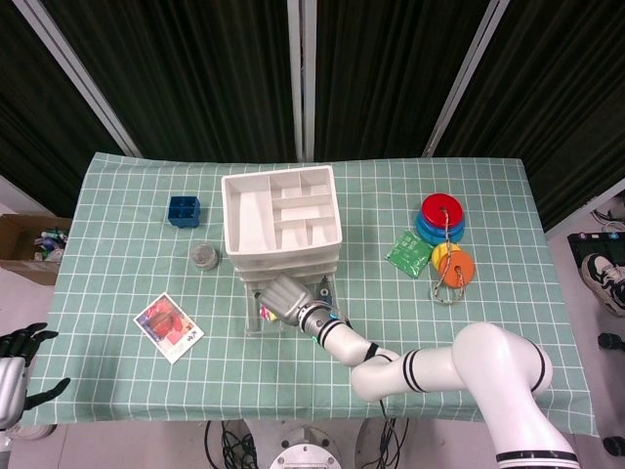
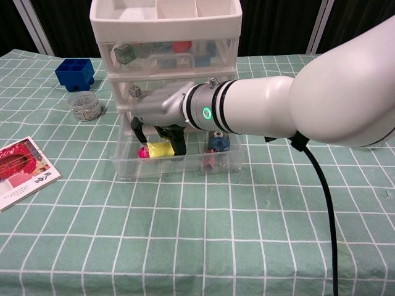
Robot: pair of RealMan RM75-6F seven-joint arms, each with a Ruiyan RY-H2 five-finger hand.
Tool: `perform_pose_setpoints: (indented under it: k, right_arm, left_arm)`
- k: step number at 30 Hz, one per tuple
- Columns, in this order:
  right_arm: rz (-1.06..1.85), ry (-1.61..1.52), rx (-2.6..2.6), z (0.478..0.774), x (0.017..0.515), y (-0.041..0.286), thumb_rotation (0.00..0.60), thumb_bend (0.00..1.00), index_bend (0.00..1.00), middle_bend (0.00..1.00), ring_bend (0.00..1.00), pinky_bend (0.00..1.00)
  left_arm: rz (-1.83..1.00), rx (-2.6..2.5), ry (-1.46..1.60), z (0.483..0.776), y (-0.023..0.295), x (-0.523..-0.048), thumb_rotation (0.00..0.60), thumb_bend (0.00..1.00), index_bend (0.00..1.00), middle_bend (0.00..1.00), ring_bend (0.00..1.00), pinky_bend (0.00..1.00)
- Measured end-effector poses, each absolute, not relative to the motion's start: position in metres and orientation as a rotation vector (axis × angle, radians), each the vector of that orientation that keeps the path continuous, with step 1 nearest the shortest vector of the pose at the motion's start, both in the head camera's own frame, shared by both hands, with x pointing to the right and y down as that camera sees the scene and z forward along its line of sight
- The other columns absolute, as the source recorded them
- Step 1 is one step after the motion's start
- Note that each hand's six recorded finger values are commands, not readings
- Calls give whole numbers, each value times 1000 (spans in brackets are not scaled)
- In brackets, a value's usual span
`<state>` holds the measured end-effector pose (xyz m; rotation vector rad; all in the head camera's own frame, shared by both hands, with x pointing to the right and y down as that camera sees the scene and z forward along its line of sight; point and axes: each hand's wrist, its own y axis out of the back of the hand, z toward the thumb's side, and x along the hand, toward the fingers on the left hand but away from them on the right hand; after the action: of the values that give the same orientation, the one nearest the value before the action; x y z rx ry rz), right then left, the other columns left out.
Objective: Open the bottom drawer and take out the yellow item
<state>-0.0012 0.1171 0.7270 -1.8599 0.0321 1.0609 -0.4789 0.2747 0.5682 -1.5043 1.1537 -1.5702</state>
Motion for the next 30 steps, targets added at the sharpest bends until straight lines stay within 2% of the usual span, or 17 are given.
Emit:
perform_pose_setpoints:
  k: [1, 4, 10, 16, 22, 30]
  right_arm:
    - [1059, 30, -1860, 727, -1, 117, 600, 322, 515, 872, 886, 1000]
    - [1049, 14, -1862, 723, -2, 115, 600, 356, 575, 875, 887, 1000]
    - [1002, -46, -1893, 702, -2, 112, 600, 356, 579, 876, 887, 1000]
    - [913, -138, -1905, 663, 12, 113, 600, 357, 571, 876, 887, 1000]
    - [894, -248, -1874, 633, 72, 118, 600, 356, 511, 876, 886, 1000]
    - [965, -247, -1866, 644, 170, 171, 600, 355, 414, 876, 884, 1000]
  left_arm:
    - [-1570, -1503, 1154, 568, 275, -479, 600, 50, 299, 208, 189, 209]
    - [-1571, -1503, 1156, 568, 275, -480, 600, 50, 299, 208, 189, 209]
    - [-1565, -1500, 1160, 567, 275, -480, 600, 50, 299, 208, 189, 209]
    - [-1550, -1496, 1164, 565, 274, -479, 600, 49, 299, 208, 189, 209]
    - [-1538, -1490, 1171, 564, 275, -478, 600, 49, 299, 208, 189, 209]
    - [-1506, -1509, 1164, 565, 273, -469, 600, 50, 299, 208, 189, 209]
